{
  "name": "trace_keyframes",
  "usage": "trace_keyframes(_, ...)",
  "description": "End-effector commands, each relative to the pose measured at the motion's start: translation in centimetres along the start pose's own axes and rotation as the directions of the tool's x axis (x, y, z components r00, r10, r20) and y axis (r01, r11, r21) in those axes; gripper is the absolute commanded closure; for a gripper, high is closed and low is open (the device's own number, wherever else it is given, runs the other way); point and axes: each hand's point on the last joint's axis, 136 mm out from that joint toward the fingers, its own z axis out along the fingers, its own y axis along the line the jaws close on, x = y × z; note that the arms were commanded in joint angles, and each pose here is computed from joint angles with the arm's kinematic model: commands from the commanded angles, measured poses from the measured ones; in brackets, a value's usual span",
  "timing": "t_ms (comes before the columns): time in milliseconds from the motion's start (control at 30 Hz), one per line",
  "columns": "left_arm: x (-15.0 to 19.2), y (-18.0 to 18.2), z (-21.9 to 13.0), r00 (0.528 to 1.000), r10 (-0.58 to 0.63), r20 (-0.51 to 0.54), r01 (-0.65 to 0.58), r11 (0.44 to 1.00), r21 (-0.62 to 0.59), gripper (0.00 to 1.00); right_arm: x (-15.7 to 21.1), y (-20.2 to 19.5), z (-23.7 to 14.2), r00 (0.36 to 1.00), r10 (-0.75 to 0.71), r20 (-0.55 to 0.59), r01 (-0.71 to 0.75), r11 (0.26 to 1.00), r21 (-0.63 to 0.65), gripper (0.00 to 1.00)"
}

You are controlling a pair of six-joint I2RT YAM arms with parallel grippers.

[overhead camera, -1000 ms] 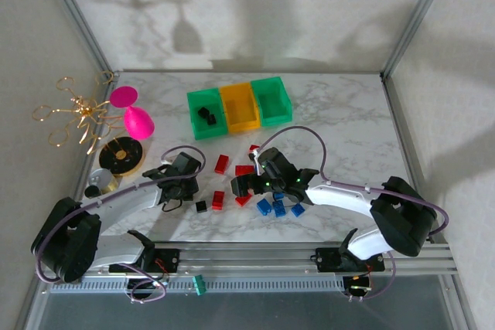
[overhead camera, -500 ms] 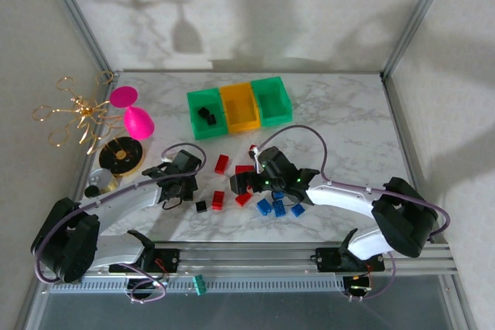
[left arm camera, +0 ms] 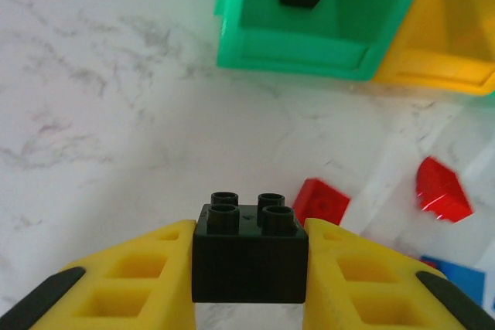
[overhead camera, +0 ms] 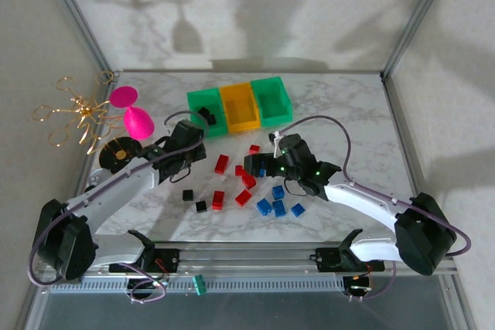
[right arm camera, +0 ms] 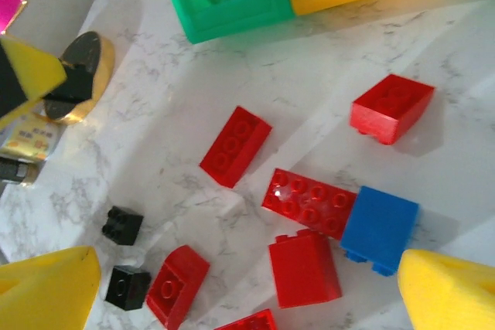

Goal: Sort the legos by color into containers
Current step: Pick up the lego from the bottom-left of the table, then place the lego in the container.

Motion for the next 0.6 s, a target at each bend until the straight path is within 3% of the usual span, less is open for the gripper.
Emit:
trace_keyframes(0,-2.4,-2.0,1.1,0.997,0.034,0.068,-0.033,0.999,-0.006,0.71,-2.1,-0.4,-0.9,0.999,-0.010,0.045,0.009,1.000,0.027,0.01)
trace_keyframes(300,-6.8,-5.3,8.1,0.993,0.080,0.082,-0.075,0.995,-0.059,0.71,-6.1,-2.3,-1.4,0.982,0.094,0.161,-0.100,0.995,0.025,0.01)
trace_keyframes(567,-10.1,-6.5,13.4,0.983,0.137,0.121,-0.119,0.983,-0.140,0.70,-5.9,-3.5,-1.2,0.983,0.105,0.154,-0.113,0.992,0.048,0.01)
